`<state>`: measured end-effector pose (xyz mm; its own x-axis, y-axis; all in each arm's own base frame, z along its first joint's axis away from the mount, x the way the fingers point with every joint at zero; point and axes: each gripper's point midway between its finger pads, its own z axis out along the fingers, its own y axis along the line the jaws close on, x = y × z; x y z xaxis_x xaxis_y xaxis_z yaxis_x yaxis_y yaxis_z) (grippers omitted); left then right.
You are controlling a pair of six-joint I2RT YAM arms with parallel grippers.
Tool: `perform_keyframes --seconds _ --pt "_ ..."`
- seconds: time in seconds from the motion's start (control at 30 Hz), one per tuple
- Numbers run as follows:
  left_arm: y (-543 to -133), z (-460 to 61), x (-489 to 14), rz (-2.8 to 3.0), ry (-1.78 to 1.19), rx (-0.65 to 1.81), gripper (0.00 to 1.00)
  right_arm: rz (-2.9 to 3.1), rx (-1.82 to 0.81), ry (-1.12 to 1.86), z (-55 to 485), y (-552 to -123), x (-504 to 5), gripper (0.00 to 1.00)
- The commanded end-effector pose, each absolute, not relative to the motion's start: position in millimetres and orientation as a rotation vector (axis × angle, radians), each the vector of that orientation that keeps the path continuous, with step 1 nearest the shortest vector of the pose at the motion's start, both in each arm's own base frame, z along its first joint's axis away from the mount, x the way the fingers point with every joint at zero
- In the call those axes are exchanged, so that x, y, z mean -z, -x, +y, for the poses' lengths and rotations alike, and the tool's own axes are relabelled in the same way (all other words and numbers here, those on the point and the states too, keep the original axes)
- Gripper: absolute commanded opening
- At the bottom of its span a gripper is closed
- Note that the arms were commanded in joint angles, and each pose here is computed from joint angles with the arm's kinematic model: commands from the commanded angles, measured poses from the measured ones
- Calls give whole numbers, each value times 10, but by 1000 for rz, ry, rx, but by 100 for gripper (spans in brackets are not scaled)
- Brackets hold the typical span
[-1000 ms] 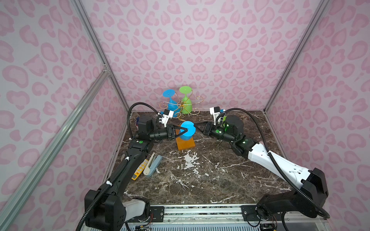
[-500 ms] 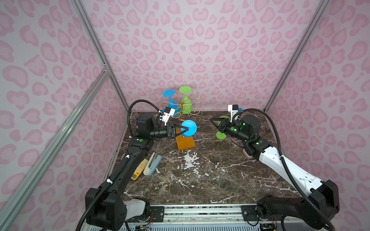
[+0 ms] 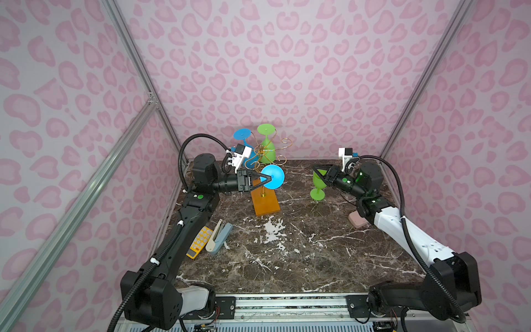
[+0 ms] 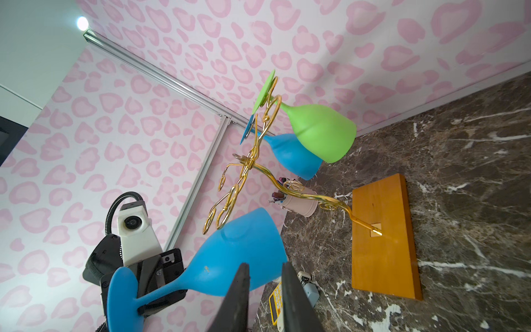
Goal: Take the wine glass off the wine glass rack
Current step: Pick up the wine glass from the wine glass rack.
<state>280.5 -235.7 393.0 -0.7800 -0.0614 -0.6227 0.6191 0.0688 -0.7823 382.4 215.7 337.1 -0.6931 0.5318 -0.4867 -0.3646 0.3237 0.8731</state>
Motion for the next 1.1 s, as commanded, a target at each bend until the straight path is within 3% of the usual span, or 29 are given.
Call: perform_keyframes --seconds 0.0,0.13,0.6,1.07 --pt "-2632 -2406 -4128 1733 -738 1743 4 1774 -1526 -78 2200 -3782 -3494 24" --pt "-2413 -2497 -4228 1638 -914 1738 4 1763 -1534 -43 2192 -3774 -3540 26" --pt "-2324 -2558 -4278 1555 -1051 1722 4 1628 -1649 144 2191 -3600 -3845 26" --pt "-2309 -2580 -4258 1447 -1229 1746 4 1522 -1791 88 2064 -3944 -3841 23"
